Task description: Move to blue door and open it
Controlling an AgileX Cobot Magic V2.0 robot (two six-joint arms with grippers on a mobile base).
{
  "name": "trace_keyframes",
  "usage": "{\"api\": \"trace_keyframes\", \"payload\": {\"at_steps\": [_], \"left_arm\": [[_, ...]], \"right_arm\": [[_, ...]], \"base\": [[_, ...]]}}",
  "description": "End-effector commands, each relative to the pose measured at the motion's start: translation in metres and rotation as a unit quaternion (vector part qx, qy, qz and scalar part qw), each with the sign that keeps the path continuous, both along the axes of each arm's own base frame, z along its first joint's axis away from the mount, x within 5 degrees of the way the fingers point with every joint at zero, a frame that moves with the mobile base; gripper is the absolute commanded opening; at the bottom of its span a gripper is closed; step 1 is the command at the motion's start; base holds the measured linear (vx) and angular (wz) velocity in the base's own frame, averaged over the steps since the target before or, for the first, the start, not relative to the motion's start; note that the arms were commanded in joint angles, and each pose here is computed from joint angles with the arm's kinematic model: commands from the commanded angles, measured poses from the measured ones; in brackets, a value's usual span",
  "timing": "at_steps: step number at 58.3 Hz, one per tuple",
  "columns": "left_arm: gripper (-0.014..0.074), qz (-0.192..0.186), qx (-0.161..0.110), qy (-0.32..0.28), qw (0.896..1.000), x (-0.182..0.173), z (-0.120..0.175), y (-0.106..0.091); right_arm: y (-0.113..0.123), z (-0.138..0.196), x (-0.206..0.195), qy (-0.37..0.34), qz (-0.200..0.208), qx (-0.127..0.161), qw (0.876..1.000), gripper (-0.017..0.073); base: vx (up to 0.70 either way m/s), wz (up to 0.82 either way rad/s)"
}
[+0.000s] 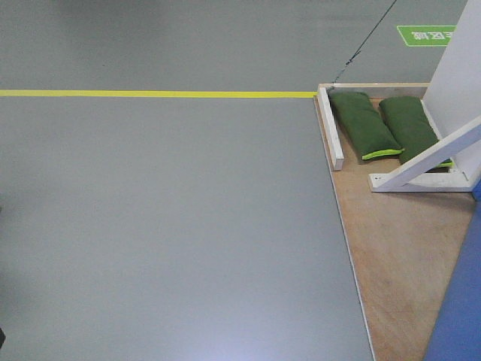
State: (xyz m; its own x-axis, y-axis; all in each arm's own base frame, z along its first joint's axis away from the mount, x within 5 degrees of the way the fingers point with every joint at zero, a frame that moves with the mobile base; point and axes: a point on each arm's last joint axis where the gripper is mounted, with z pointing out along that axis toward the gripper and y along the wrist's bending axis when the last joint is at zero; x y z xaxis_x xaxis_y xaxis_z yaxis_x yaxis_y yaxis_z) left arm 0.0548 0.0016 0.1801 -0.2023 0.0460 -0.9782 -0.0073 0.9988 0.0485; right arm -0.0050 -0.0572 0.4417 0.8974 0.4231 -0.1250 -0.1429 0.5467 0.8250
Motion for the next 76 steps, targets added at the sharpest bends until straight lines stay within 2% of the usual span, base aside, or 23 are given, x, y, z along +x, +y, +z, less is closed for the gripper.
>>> {"api": "trace_keyframes", "payload": {"at_steps": [1, 8, 15, 25, 31, 35, 43, 52, 58, 67, 76], "left_arm": [[0.0073, -0.006, -0.004, -0.062, 0.998, -0.001, 0.017, -0.001], [0.0073, -0.006, -0.004, -0.062, 0.998, -0.001, 0.017, -0.001], [0.0073, -0.006, -0.004, -0.062, 0.998, -0.001, 0.017, -0.001], [0.0073, -0.006, -0.004, -0.062, 0.998, -0.001, 0.017, -0.001], [0.0073, -0.006, -0.004, -0.062, 0.998, -0.001, 0.017, -0.001], [0.0073, -0.006, -0.004, -0.062, 0.998, -0.001, 0.017, -0.001], [0.0073, -0.006, -0.004, -0.062, 0.998, -0.001, 0.017, -0.001], [0.0073, -0.006, -0.004, -0.062, 0.998, -0.001, 0.017, -0.001], [0.0073, -0.006, -0.004, -0.062, 0.998, -0.001, 0.017, -0.001], [0.0073, -0.006, -0.004, -0.062, 0.998, -0.001, 0.017, -0.001], [0.0073, -0.006, -0.004, -0.062, 0.998, -0.001, 0.017, -0.001]], "right_arm": [[0.0, 0.02, 0.002, 0.0, -0.038, -0.004, 0.999, 0.0012], [0.003, 0.027, -0.004, -0.013, -0.064, 0.015, 0.998, 0.0012], [0.01, 0.03, -0.012, -0.015, -0.113, 0.004, 0.993, 0.0012], [0.014, 0.03, -0.02, -0.016, -0.201, 0.004, 0.979, 0.0012], [0.016, 0.03, -0.02, -0.008, -0.221, -0.001, 0.975, 0.0012], [0.015, 0.031, -0.018, -0.002, -0.223, -0.002, 0.975, 0.0012], [0.004, 0.031, -0.005, 0.024, -0.202, 0.004, 0.979, 0.0012], [-0.018, 0.035, 0.015, 0.045, -0.197, 0.031, 0.979, 0.0012], [-0.031, 0.043, 0.027, 0.057, -0.194, 0.039, 0.978, 0.0012], [-0.048, 0.061, 0.044, 0.064, -0.188, 0.039, 0.979, 0.0012], [-0.064, 0.074, 0.064, 0.083, -0.16, 0.035, 0.983, 0.0012]], "base": [[0.0, 0.0], [0.0, 0.0], [0.0, 0.0], [0.0, 0.0], [0.0, 0.0], [0.0, 0.0], [0.0, 0.0], [0.0, 0.0], [0.0, 0.0], [0.0, 0.0], [0.0, 0.0]]}}
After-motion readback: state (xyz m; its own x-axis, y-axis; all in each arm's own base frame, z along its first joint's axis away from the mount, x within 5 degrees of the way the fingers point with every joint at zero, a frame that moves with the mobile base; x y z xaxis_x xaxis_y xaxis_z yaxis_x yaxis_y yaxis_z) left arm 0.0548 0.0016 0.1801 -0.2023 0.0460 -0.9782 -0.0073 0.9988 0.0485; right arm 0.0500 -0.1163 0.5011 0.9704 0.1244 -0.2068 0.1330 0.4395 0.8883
